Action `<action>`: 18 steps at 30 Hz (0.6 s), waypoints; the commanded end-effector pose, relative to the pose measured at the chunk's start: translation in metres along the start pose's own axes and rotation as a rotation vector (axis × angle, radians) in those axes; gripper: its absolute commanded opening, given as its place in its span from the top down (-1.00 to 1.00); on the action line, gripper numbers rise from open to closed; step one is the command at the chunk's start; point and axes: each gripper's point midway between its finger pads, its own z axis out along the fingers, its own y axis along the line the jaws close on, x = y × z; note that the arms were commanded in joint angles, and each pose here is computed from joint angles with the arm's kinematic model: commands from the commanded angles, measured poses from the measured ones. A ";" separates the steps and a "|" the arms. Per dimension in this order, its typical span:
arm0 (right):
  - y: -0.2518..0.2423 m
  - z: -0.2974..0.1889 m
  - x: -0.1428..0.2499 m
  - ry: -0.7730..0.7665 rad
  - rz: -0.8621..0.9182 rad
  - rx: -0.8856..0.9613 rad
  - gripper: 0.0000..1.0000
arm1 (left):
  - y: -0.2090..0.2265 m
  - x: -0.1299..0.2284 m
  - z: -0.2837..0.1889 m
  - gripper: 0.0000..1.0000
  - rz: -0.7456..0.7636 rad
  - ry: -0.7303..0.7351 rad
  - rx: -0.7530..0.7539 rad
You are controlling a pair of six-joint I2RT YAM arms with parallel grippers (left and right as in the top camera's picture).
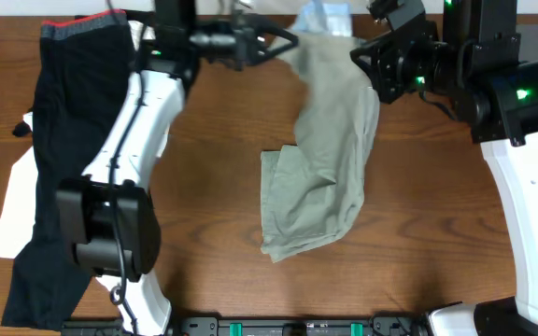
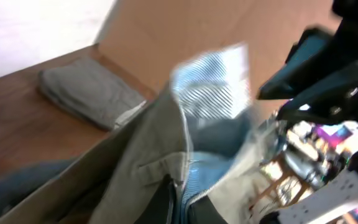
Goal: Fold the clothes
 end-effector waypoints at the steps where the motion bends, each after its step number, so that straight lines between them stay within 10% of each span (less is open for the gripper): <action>1: -0.023 0.009 0.001 0.020 0.006 0.075 0.24 | -0.021 -0.014 -0.032 0.88 -0.086 -0.012 0.028; 7: -0.044 0.045 0.015 0.080 0.041 0.075 -0.18 | -0.030 -0.033 -0.071 0.88 -0.192 -0.061 -0.008; 18: -0.042 0.079 0.023 0.103 0.063 -0.013 -0.26 | 0.024 -0.073 -0.102 0.88 -0.323 -0.355 -0.324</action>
